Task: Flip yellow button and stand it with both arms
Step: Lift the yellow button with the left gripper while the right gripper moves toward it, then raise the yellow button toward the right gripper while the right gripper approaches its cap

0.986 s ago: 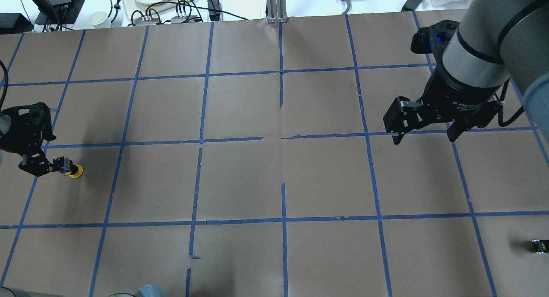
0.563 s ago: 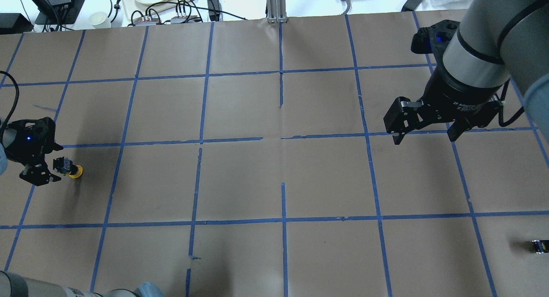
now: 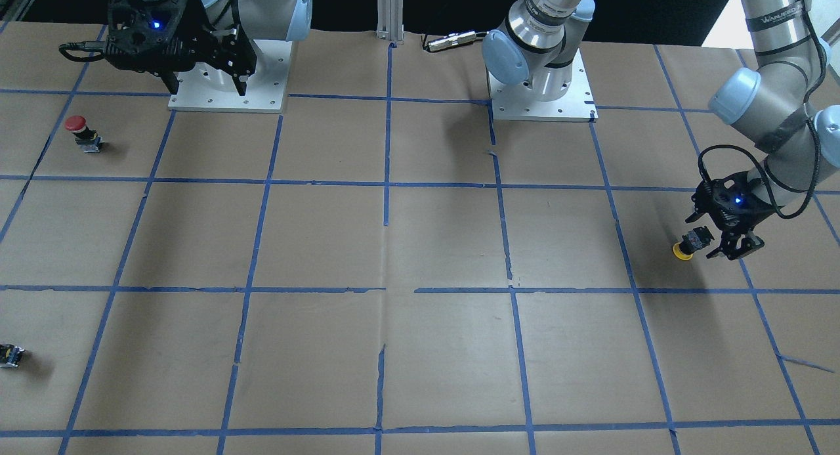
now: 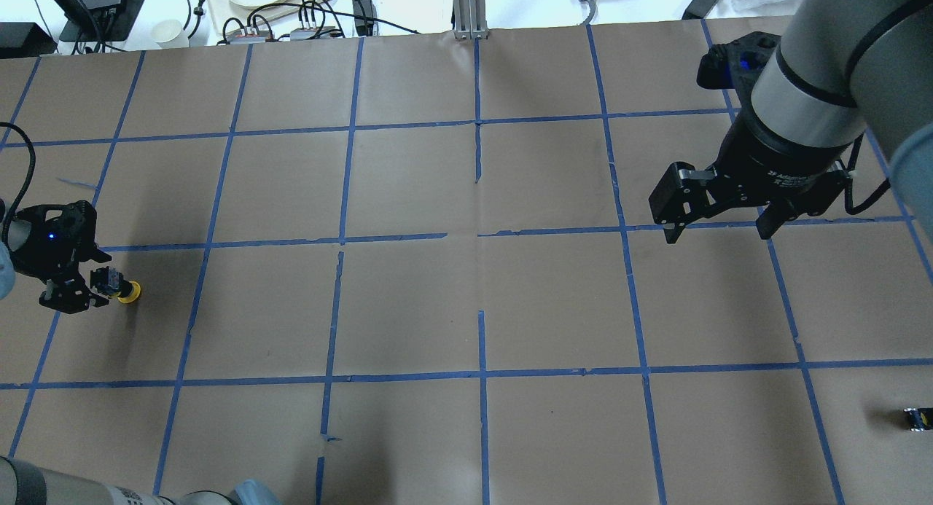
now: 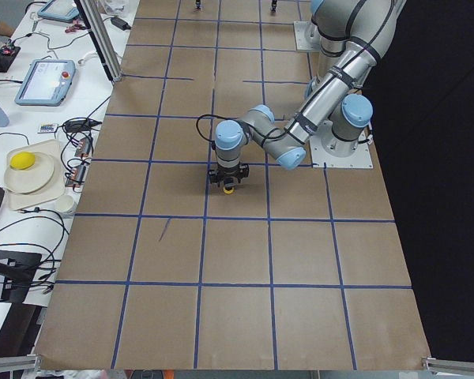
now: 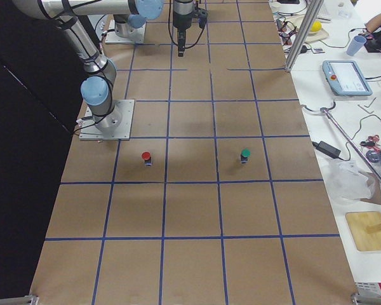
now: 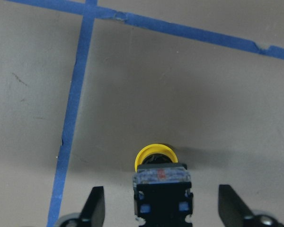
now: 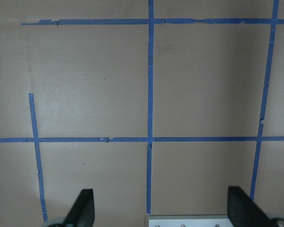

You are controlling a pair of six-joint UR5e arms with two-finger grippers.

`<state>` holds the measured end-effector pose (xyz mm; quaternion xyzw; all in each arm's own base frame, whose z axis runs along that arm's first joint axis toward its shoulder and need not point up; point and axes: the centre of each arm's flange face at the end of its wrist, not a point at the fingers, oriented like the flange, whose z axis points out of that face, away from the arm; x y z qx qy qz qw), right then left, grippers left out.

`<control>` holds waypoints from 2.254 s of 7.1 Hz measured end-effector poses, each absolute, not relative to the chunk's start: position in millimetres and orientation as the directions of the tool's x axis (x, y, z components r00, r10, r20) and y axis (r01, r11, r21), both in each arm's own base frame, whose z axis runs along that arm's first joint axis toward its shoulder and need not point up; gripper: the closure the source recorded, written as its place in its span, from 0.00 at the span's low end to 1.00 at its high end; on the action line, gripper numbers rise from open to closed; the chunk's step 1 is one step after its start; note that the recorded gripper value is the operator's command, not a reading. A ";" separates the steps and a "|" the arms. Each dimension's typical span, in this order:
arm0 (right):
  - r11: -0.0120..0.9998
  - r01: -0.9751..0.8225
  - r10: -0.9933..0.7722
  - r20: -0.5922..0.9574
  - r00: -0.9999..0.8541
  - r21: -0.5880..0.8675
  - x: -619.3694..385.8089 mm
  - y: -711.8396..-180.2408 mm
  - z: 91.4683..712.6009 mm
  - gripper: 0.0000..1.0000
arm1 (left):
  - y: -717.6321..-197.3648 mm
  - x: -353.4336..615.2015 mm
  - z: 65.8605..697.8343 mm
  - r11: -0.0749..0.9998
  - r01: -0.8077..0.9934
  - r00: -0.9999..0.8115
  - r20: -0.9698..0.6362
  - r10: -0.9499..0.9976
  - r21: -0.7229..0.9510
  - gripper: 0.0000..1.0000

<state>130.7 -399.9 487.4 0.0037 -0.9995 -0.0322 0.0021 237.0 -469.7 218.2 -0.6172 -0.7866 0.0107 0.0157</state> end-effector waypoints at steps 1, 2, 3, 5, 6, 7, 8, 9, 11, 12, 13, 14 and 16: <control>0.999 0.000 0.000 0.004 -1.000 0.045 130.9 -401.7 490.8 0.00 | -469.4 236.7 218.1 0.250 0.968 -0.249 0.013 0.968 -0.037 0.51; 0.999 0.028 0.028 0.004 -1.000 0.019 131.1 -405.0 494.7 0.00 | -468.9 236.4 217.7 0.254 0.967 -0.253 0.016 0.967 -0.037 0.68; 0.997 0.083 0.083 -0.028 -0.996 0.002 134.3 -407.7 497.2 0.00 | -468.6 236.2 217.8 0.252 0.967 -0.252 0.017 0.968 -0.038 0.76; 0.973 0.229 0.227 -0.174 -0.958 0.012 148.6 -417.7 505.5 0.00 | -469.0 236.9 222.1 0.251 0.967 -0.250 0.016 0.968 -0.039 0.85; 0.945 0.323 0.324 -0.237 -0.916 0.045 155.2 -426.6 510.8 0.00 | -470.2 235.2 228.6 0.259 0.964 -0.258 0.023 0.966 -0.065 0.85; 0.918 0.390 0.394 -0.279 -0.876 0.074 159.8 -437.3 517.9 0.00 | -471.5 228.7 233.4 0.284 0.949 -0.280 0.052 0.959 -0.134 0.85; 0.896 0.434 0.442 -0.308 -0.843 0.097 163.1 -448.5 524.7 0.00 | -472.2 216.3 234.2 0.348 0.908 -0.331 0.111 0.937 -0.233 0.85; 0.862 0.485 0.503 -0.350 -0.790 0.146 168.8 -457.3 529.0 0.00 | -469.3 197.9 235.5 0.450 0.833 -0.401 0.210 0.892 -0.322 0.85; 0.798 0.555 0.599 -0.412 -0.687 0.234 178.0 -466.3 532.8 0.00 | -459.0 139.5 258.5 0.676 0.610 -0.498 0.464 0.733 -0.413 0.85; 0.786 0.565 0.614 -0.419 -0.669 0.249 179.4 -467.5 532.5 0.00 | -455.3 98.2 282.1 0.757 0.490 -0.498 0.574 0.650 -0.432 0.85; 0.781 0.567 0.621 -0.424 -0.659 0.262 180.6 -467.8 530.6 0.00 | -449.2 59.3 305.7 0.821 0.362 -0.462 0.680 0.569 -0.442 0.85; 0.777 0.564 0.627 -0.426 -0.652 0.281 181.9 -470.5 525.1 0.00 | -443.0 28.2 323.7 0.871 0.228 -0.398 0.775 0.491 -0.435 0.85; 0.736 0.562 0.677 -0.418 -0.606 0.378 187.3 -487.0 500.5 0.00 | -438.2 -27.0 351.7 0.912 0.056 -0.274 0.872 0.405 -0.406 0.85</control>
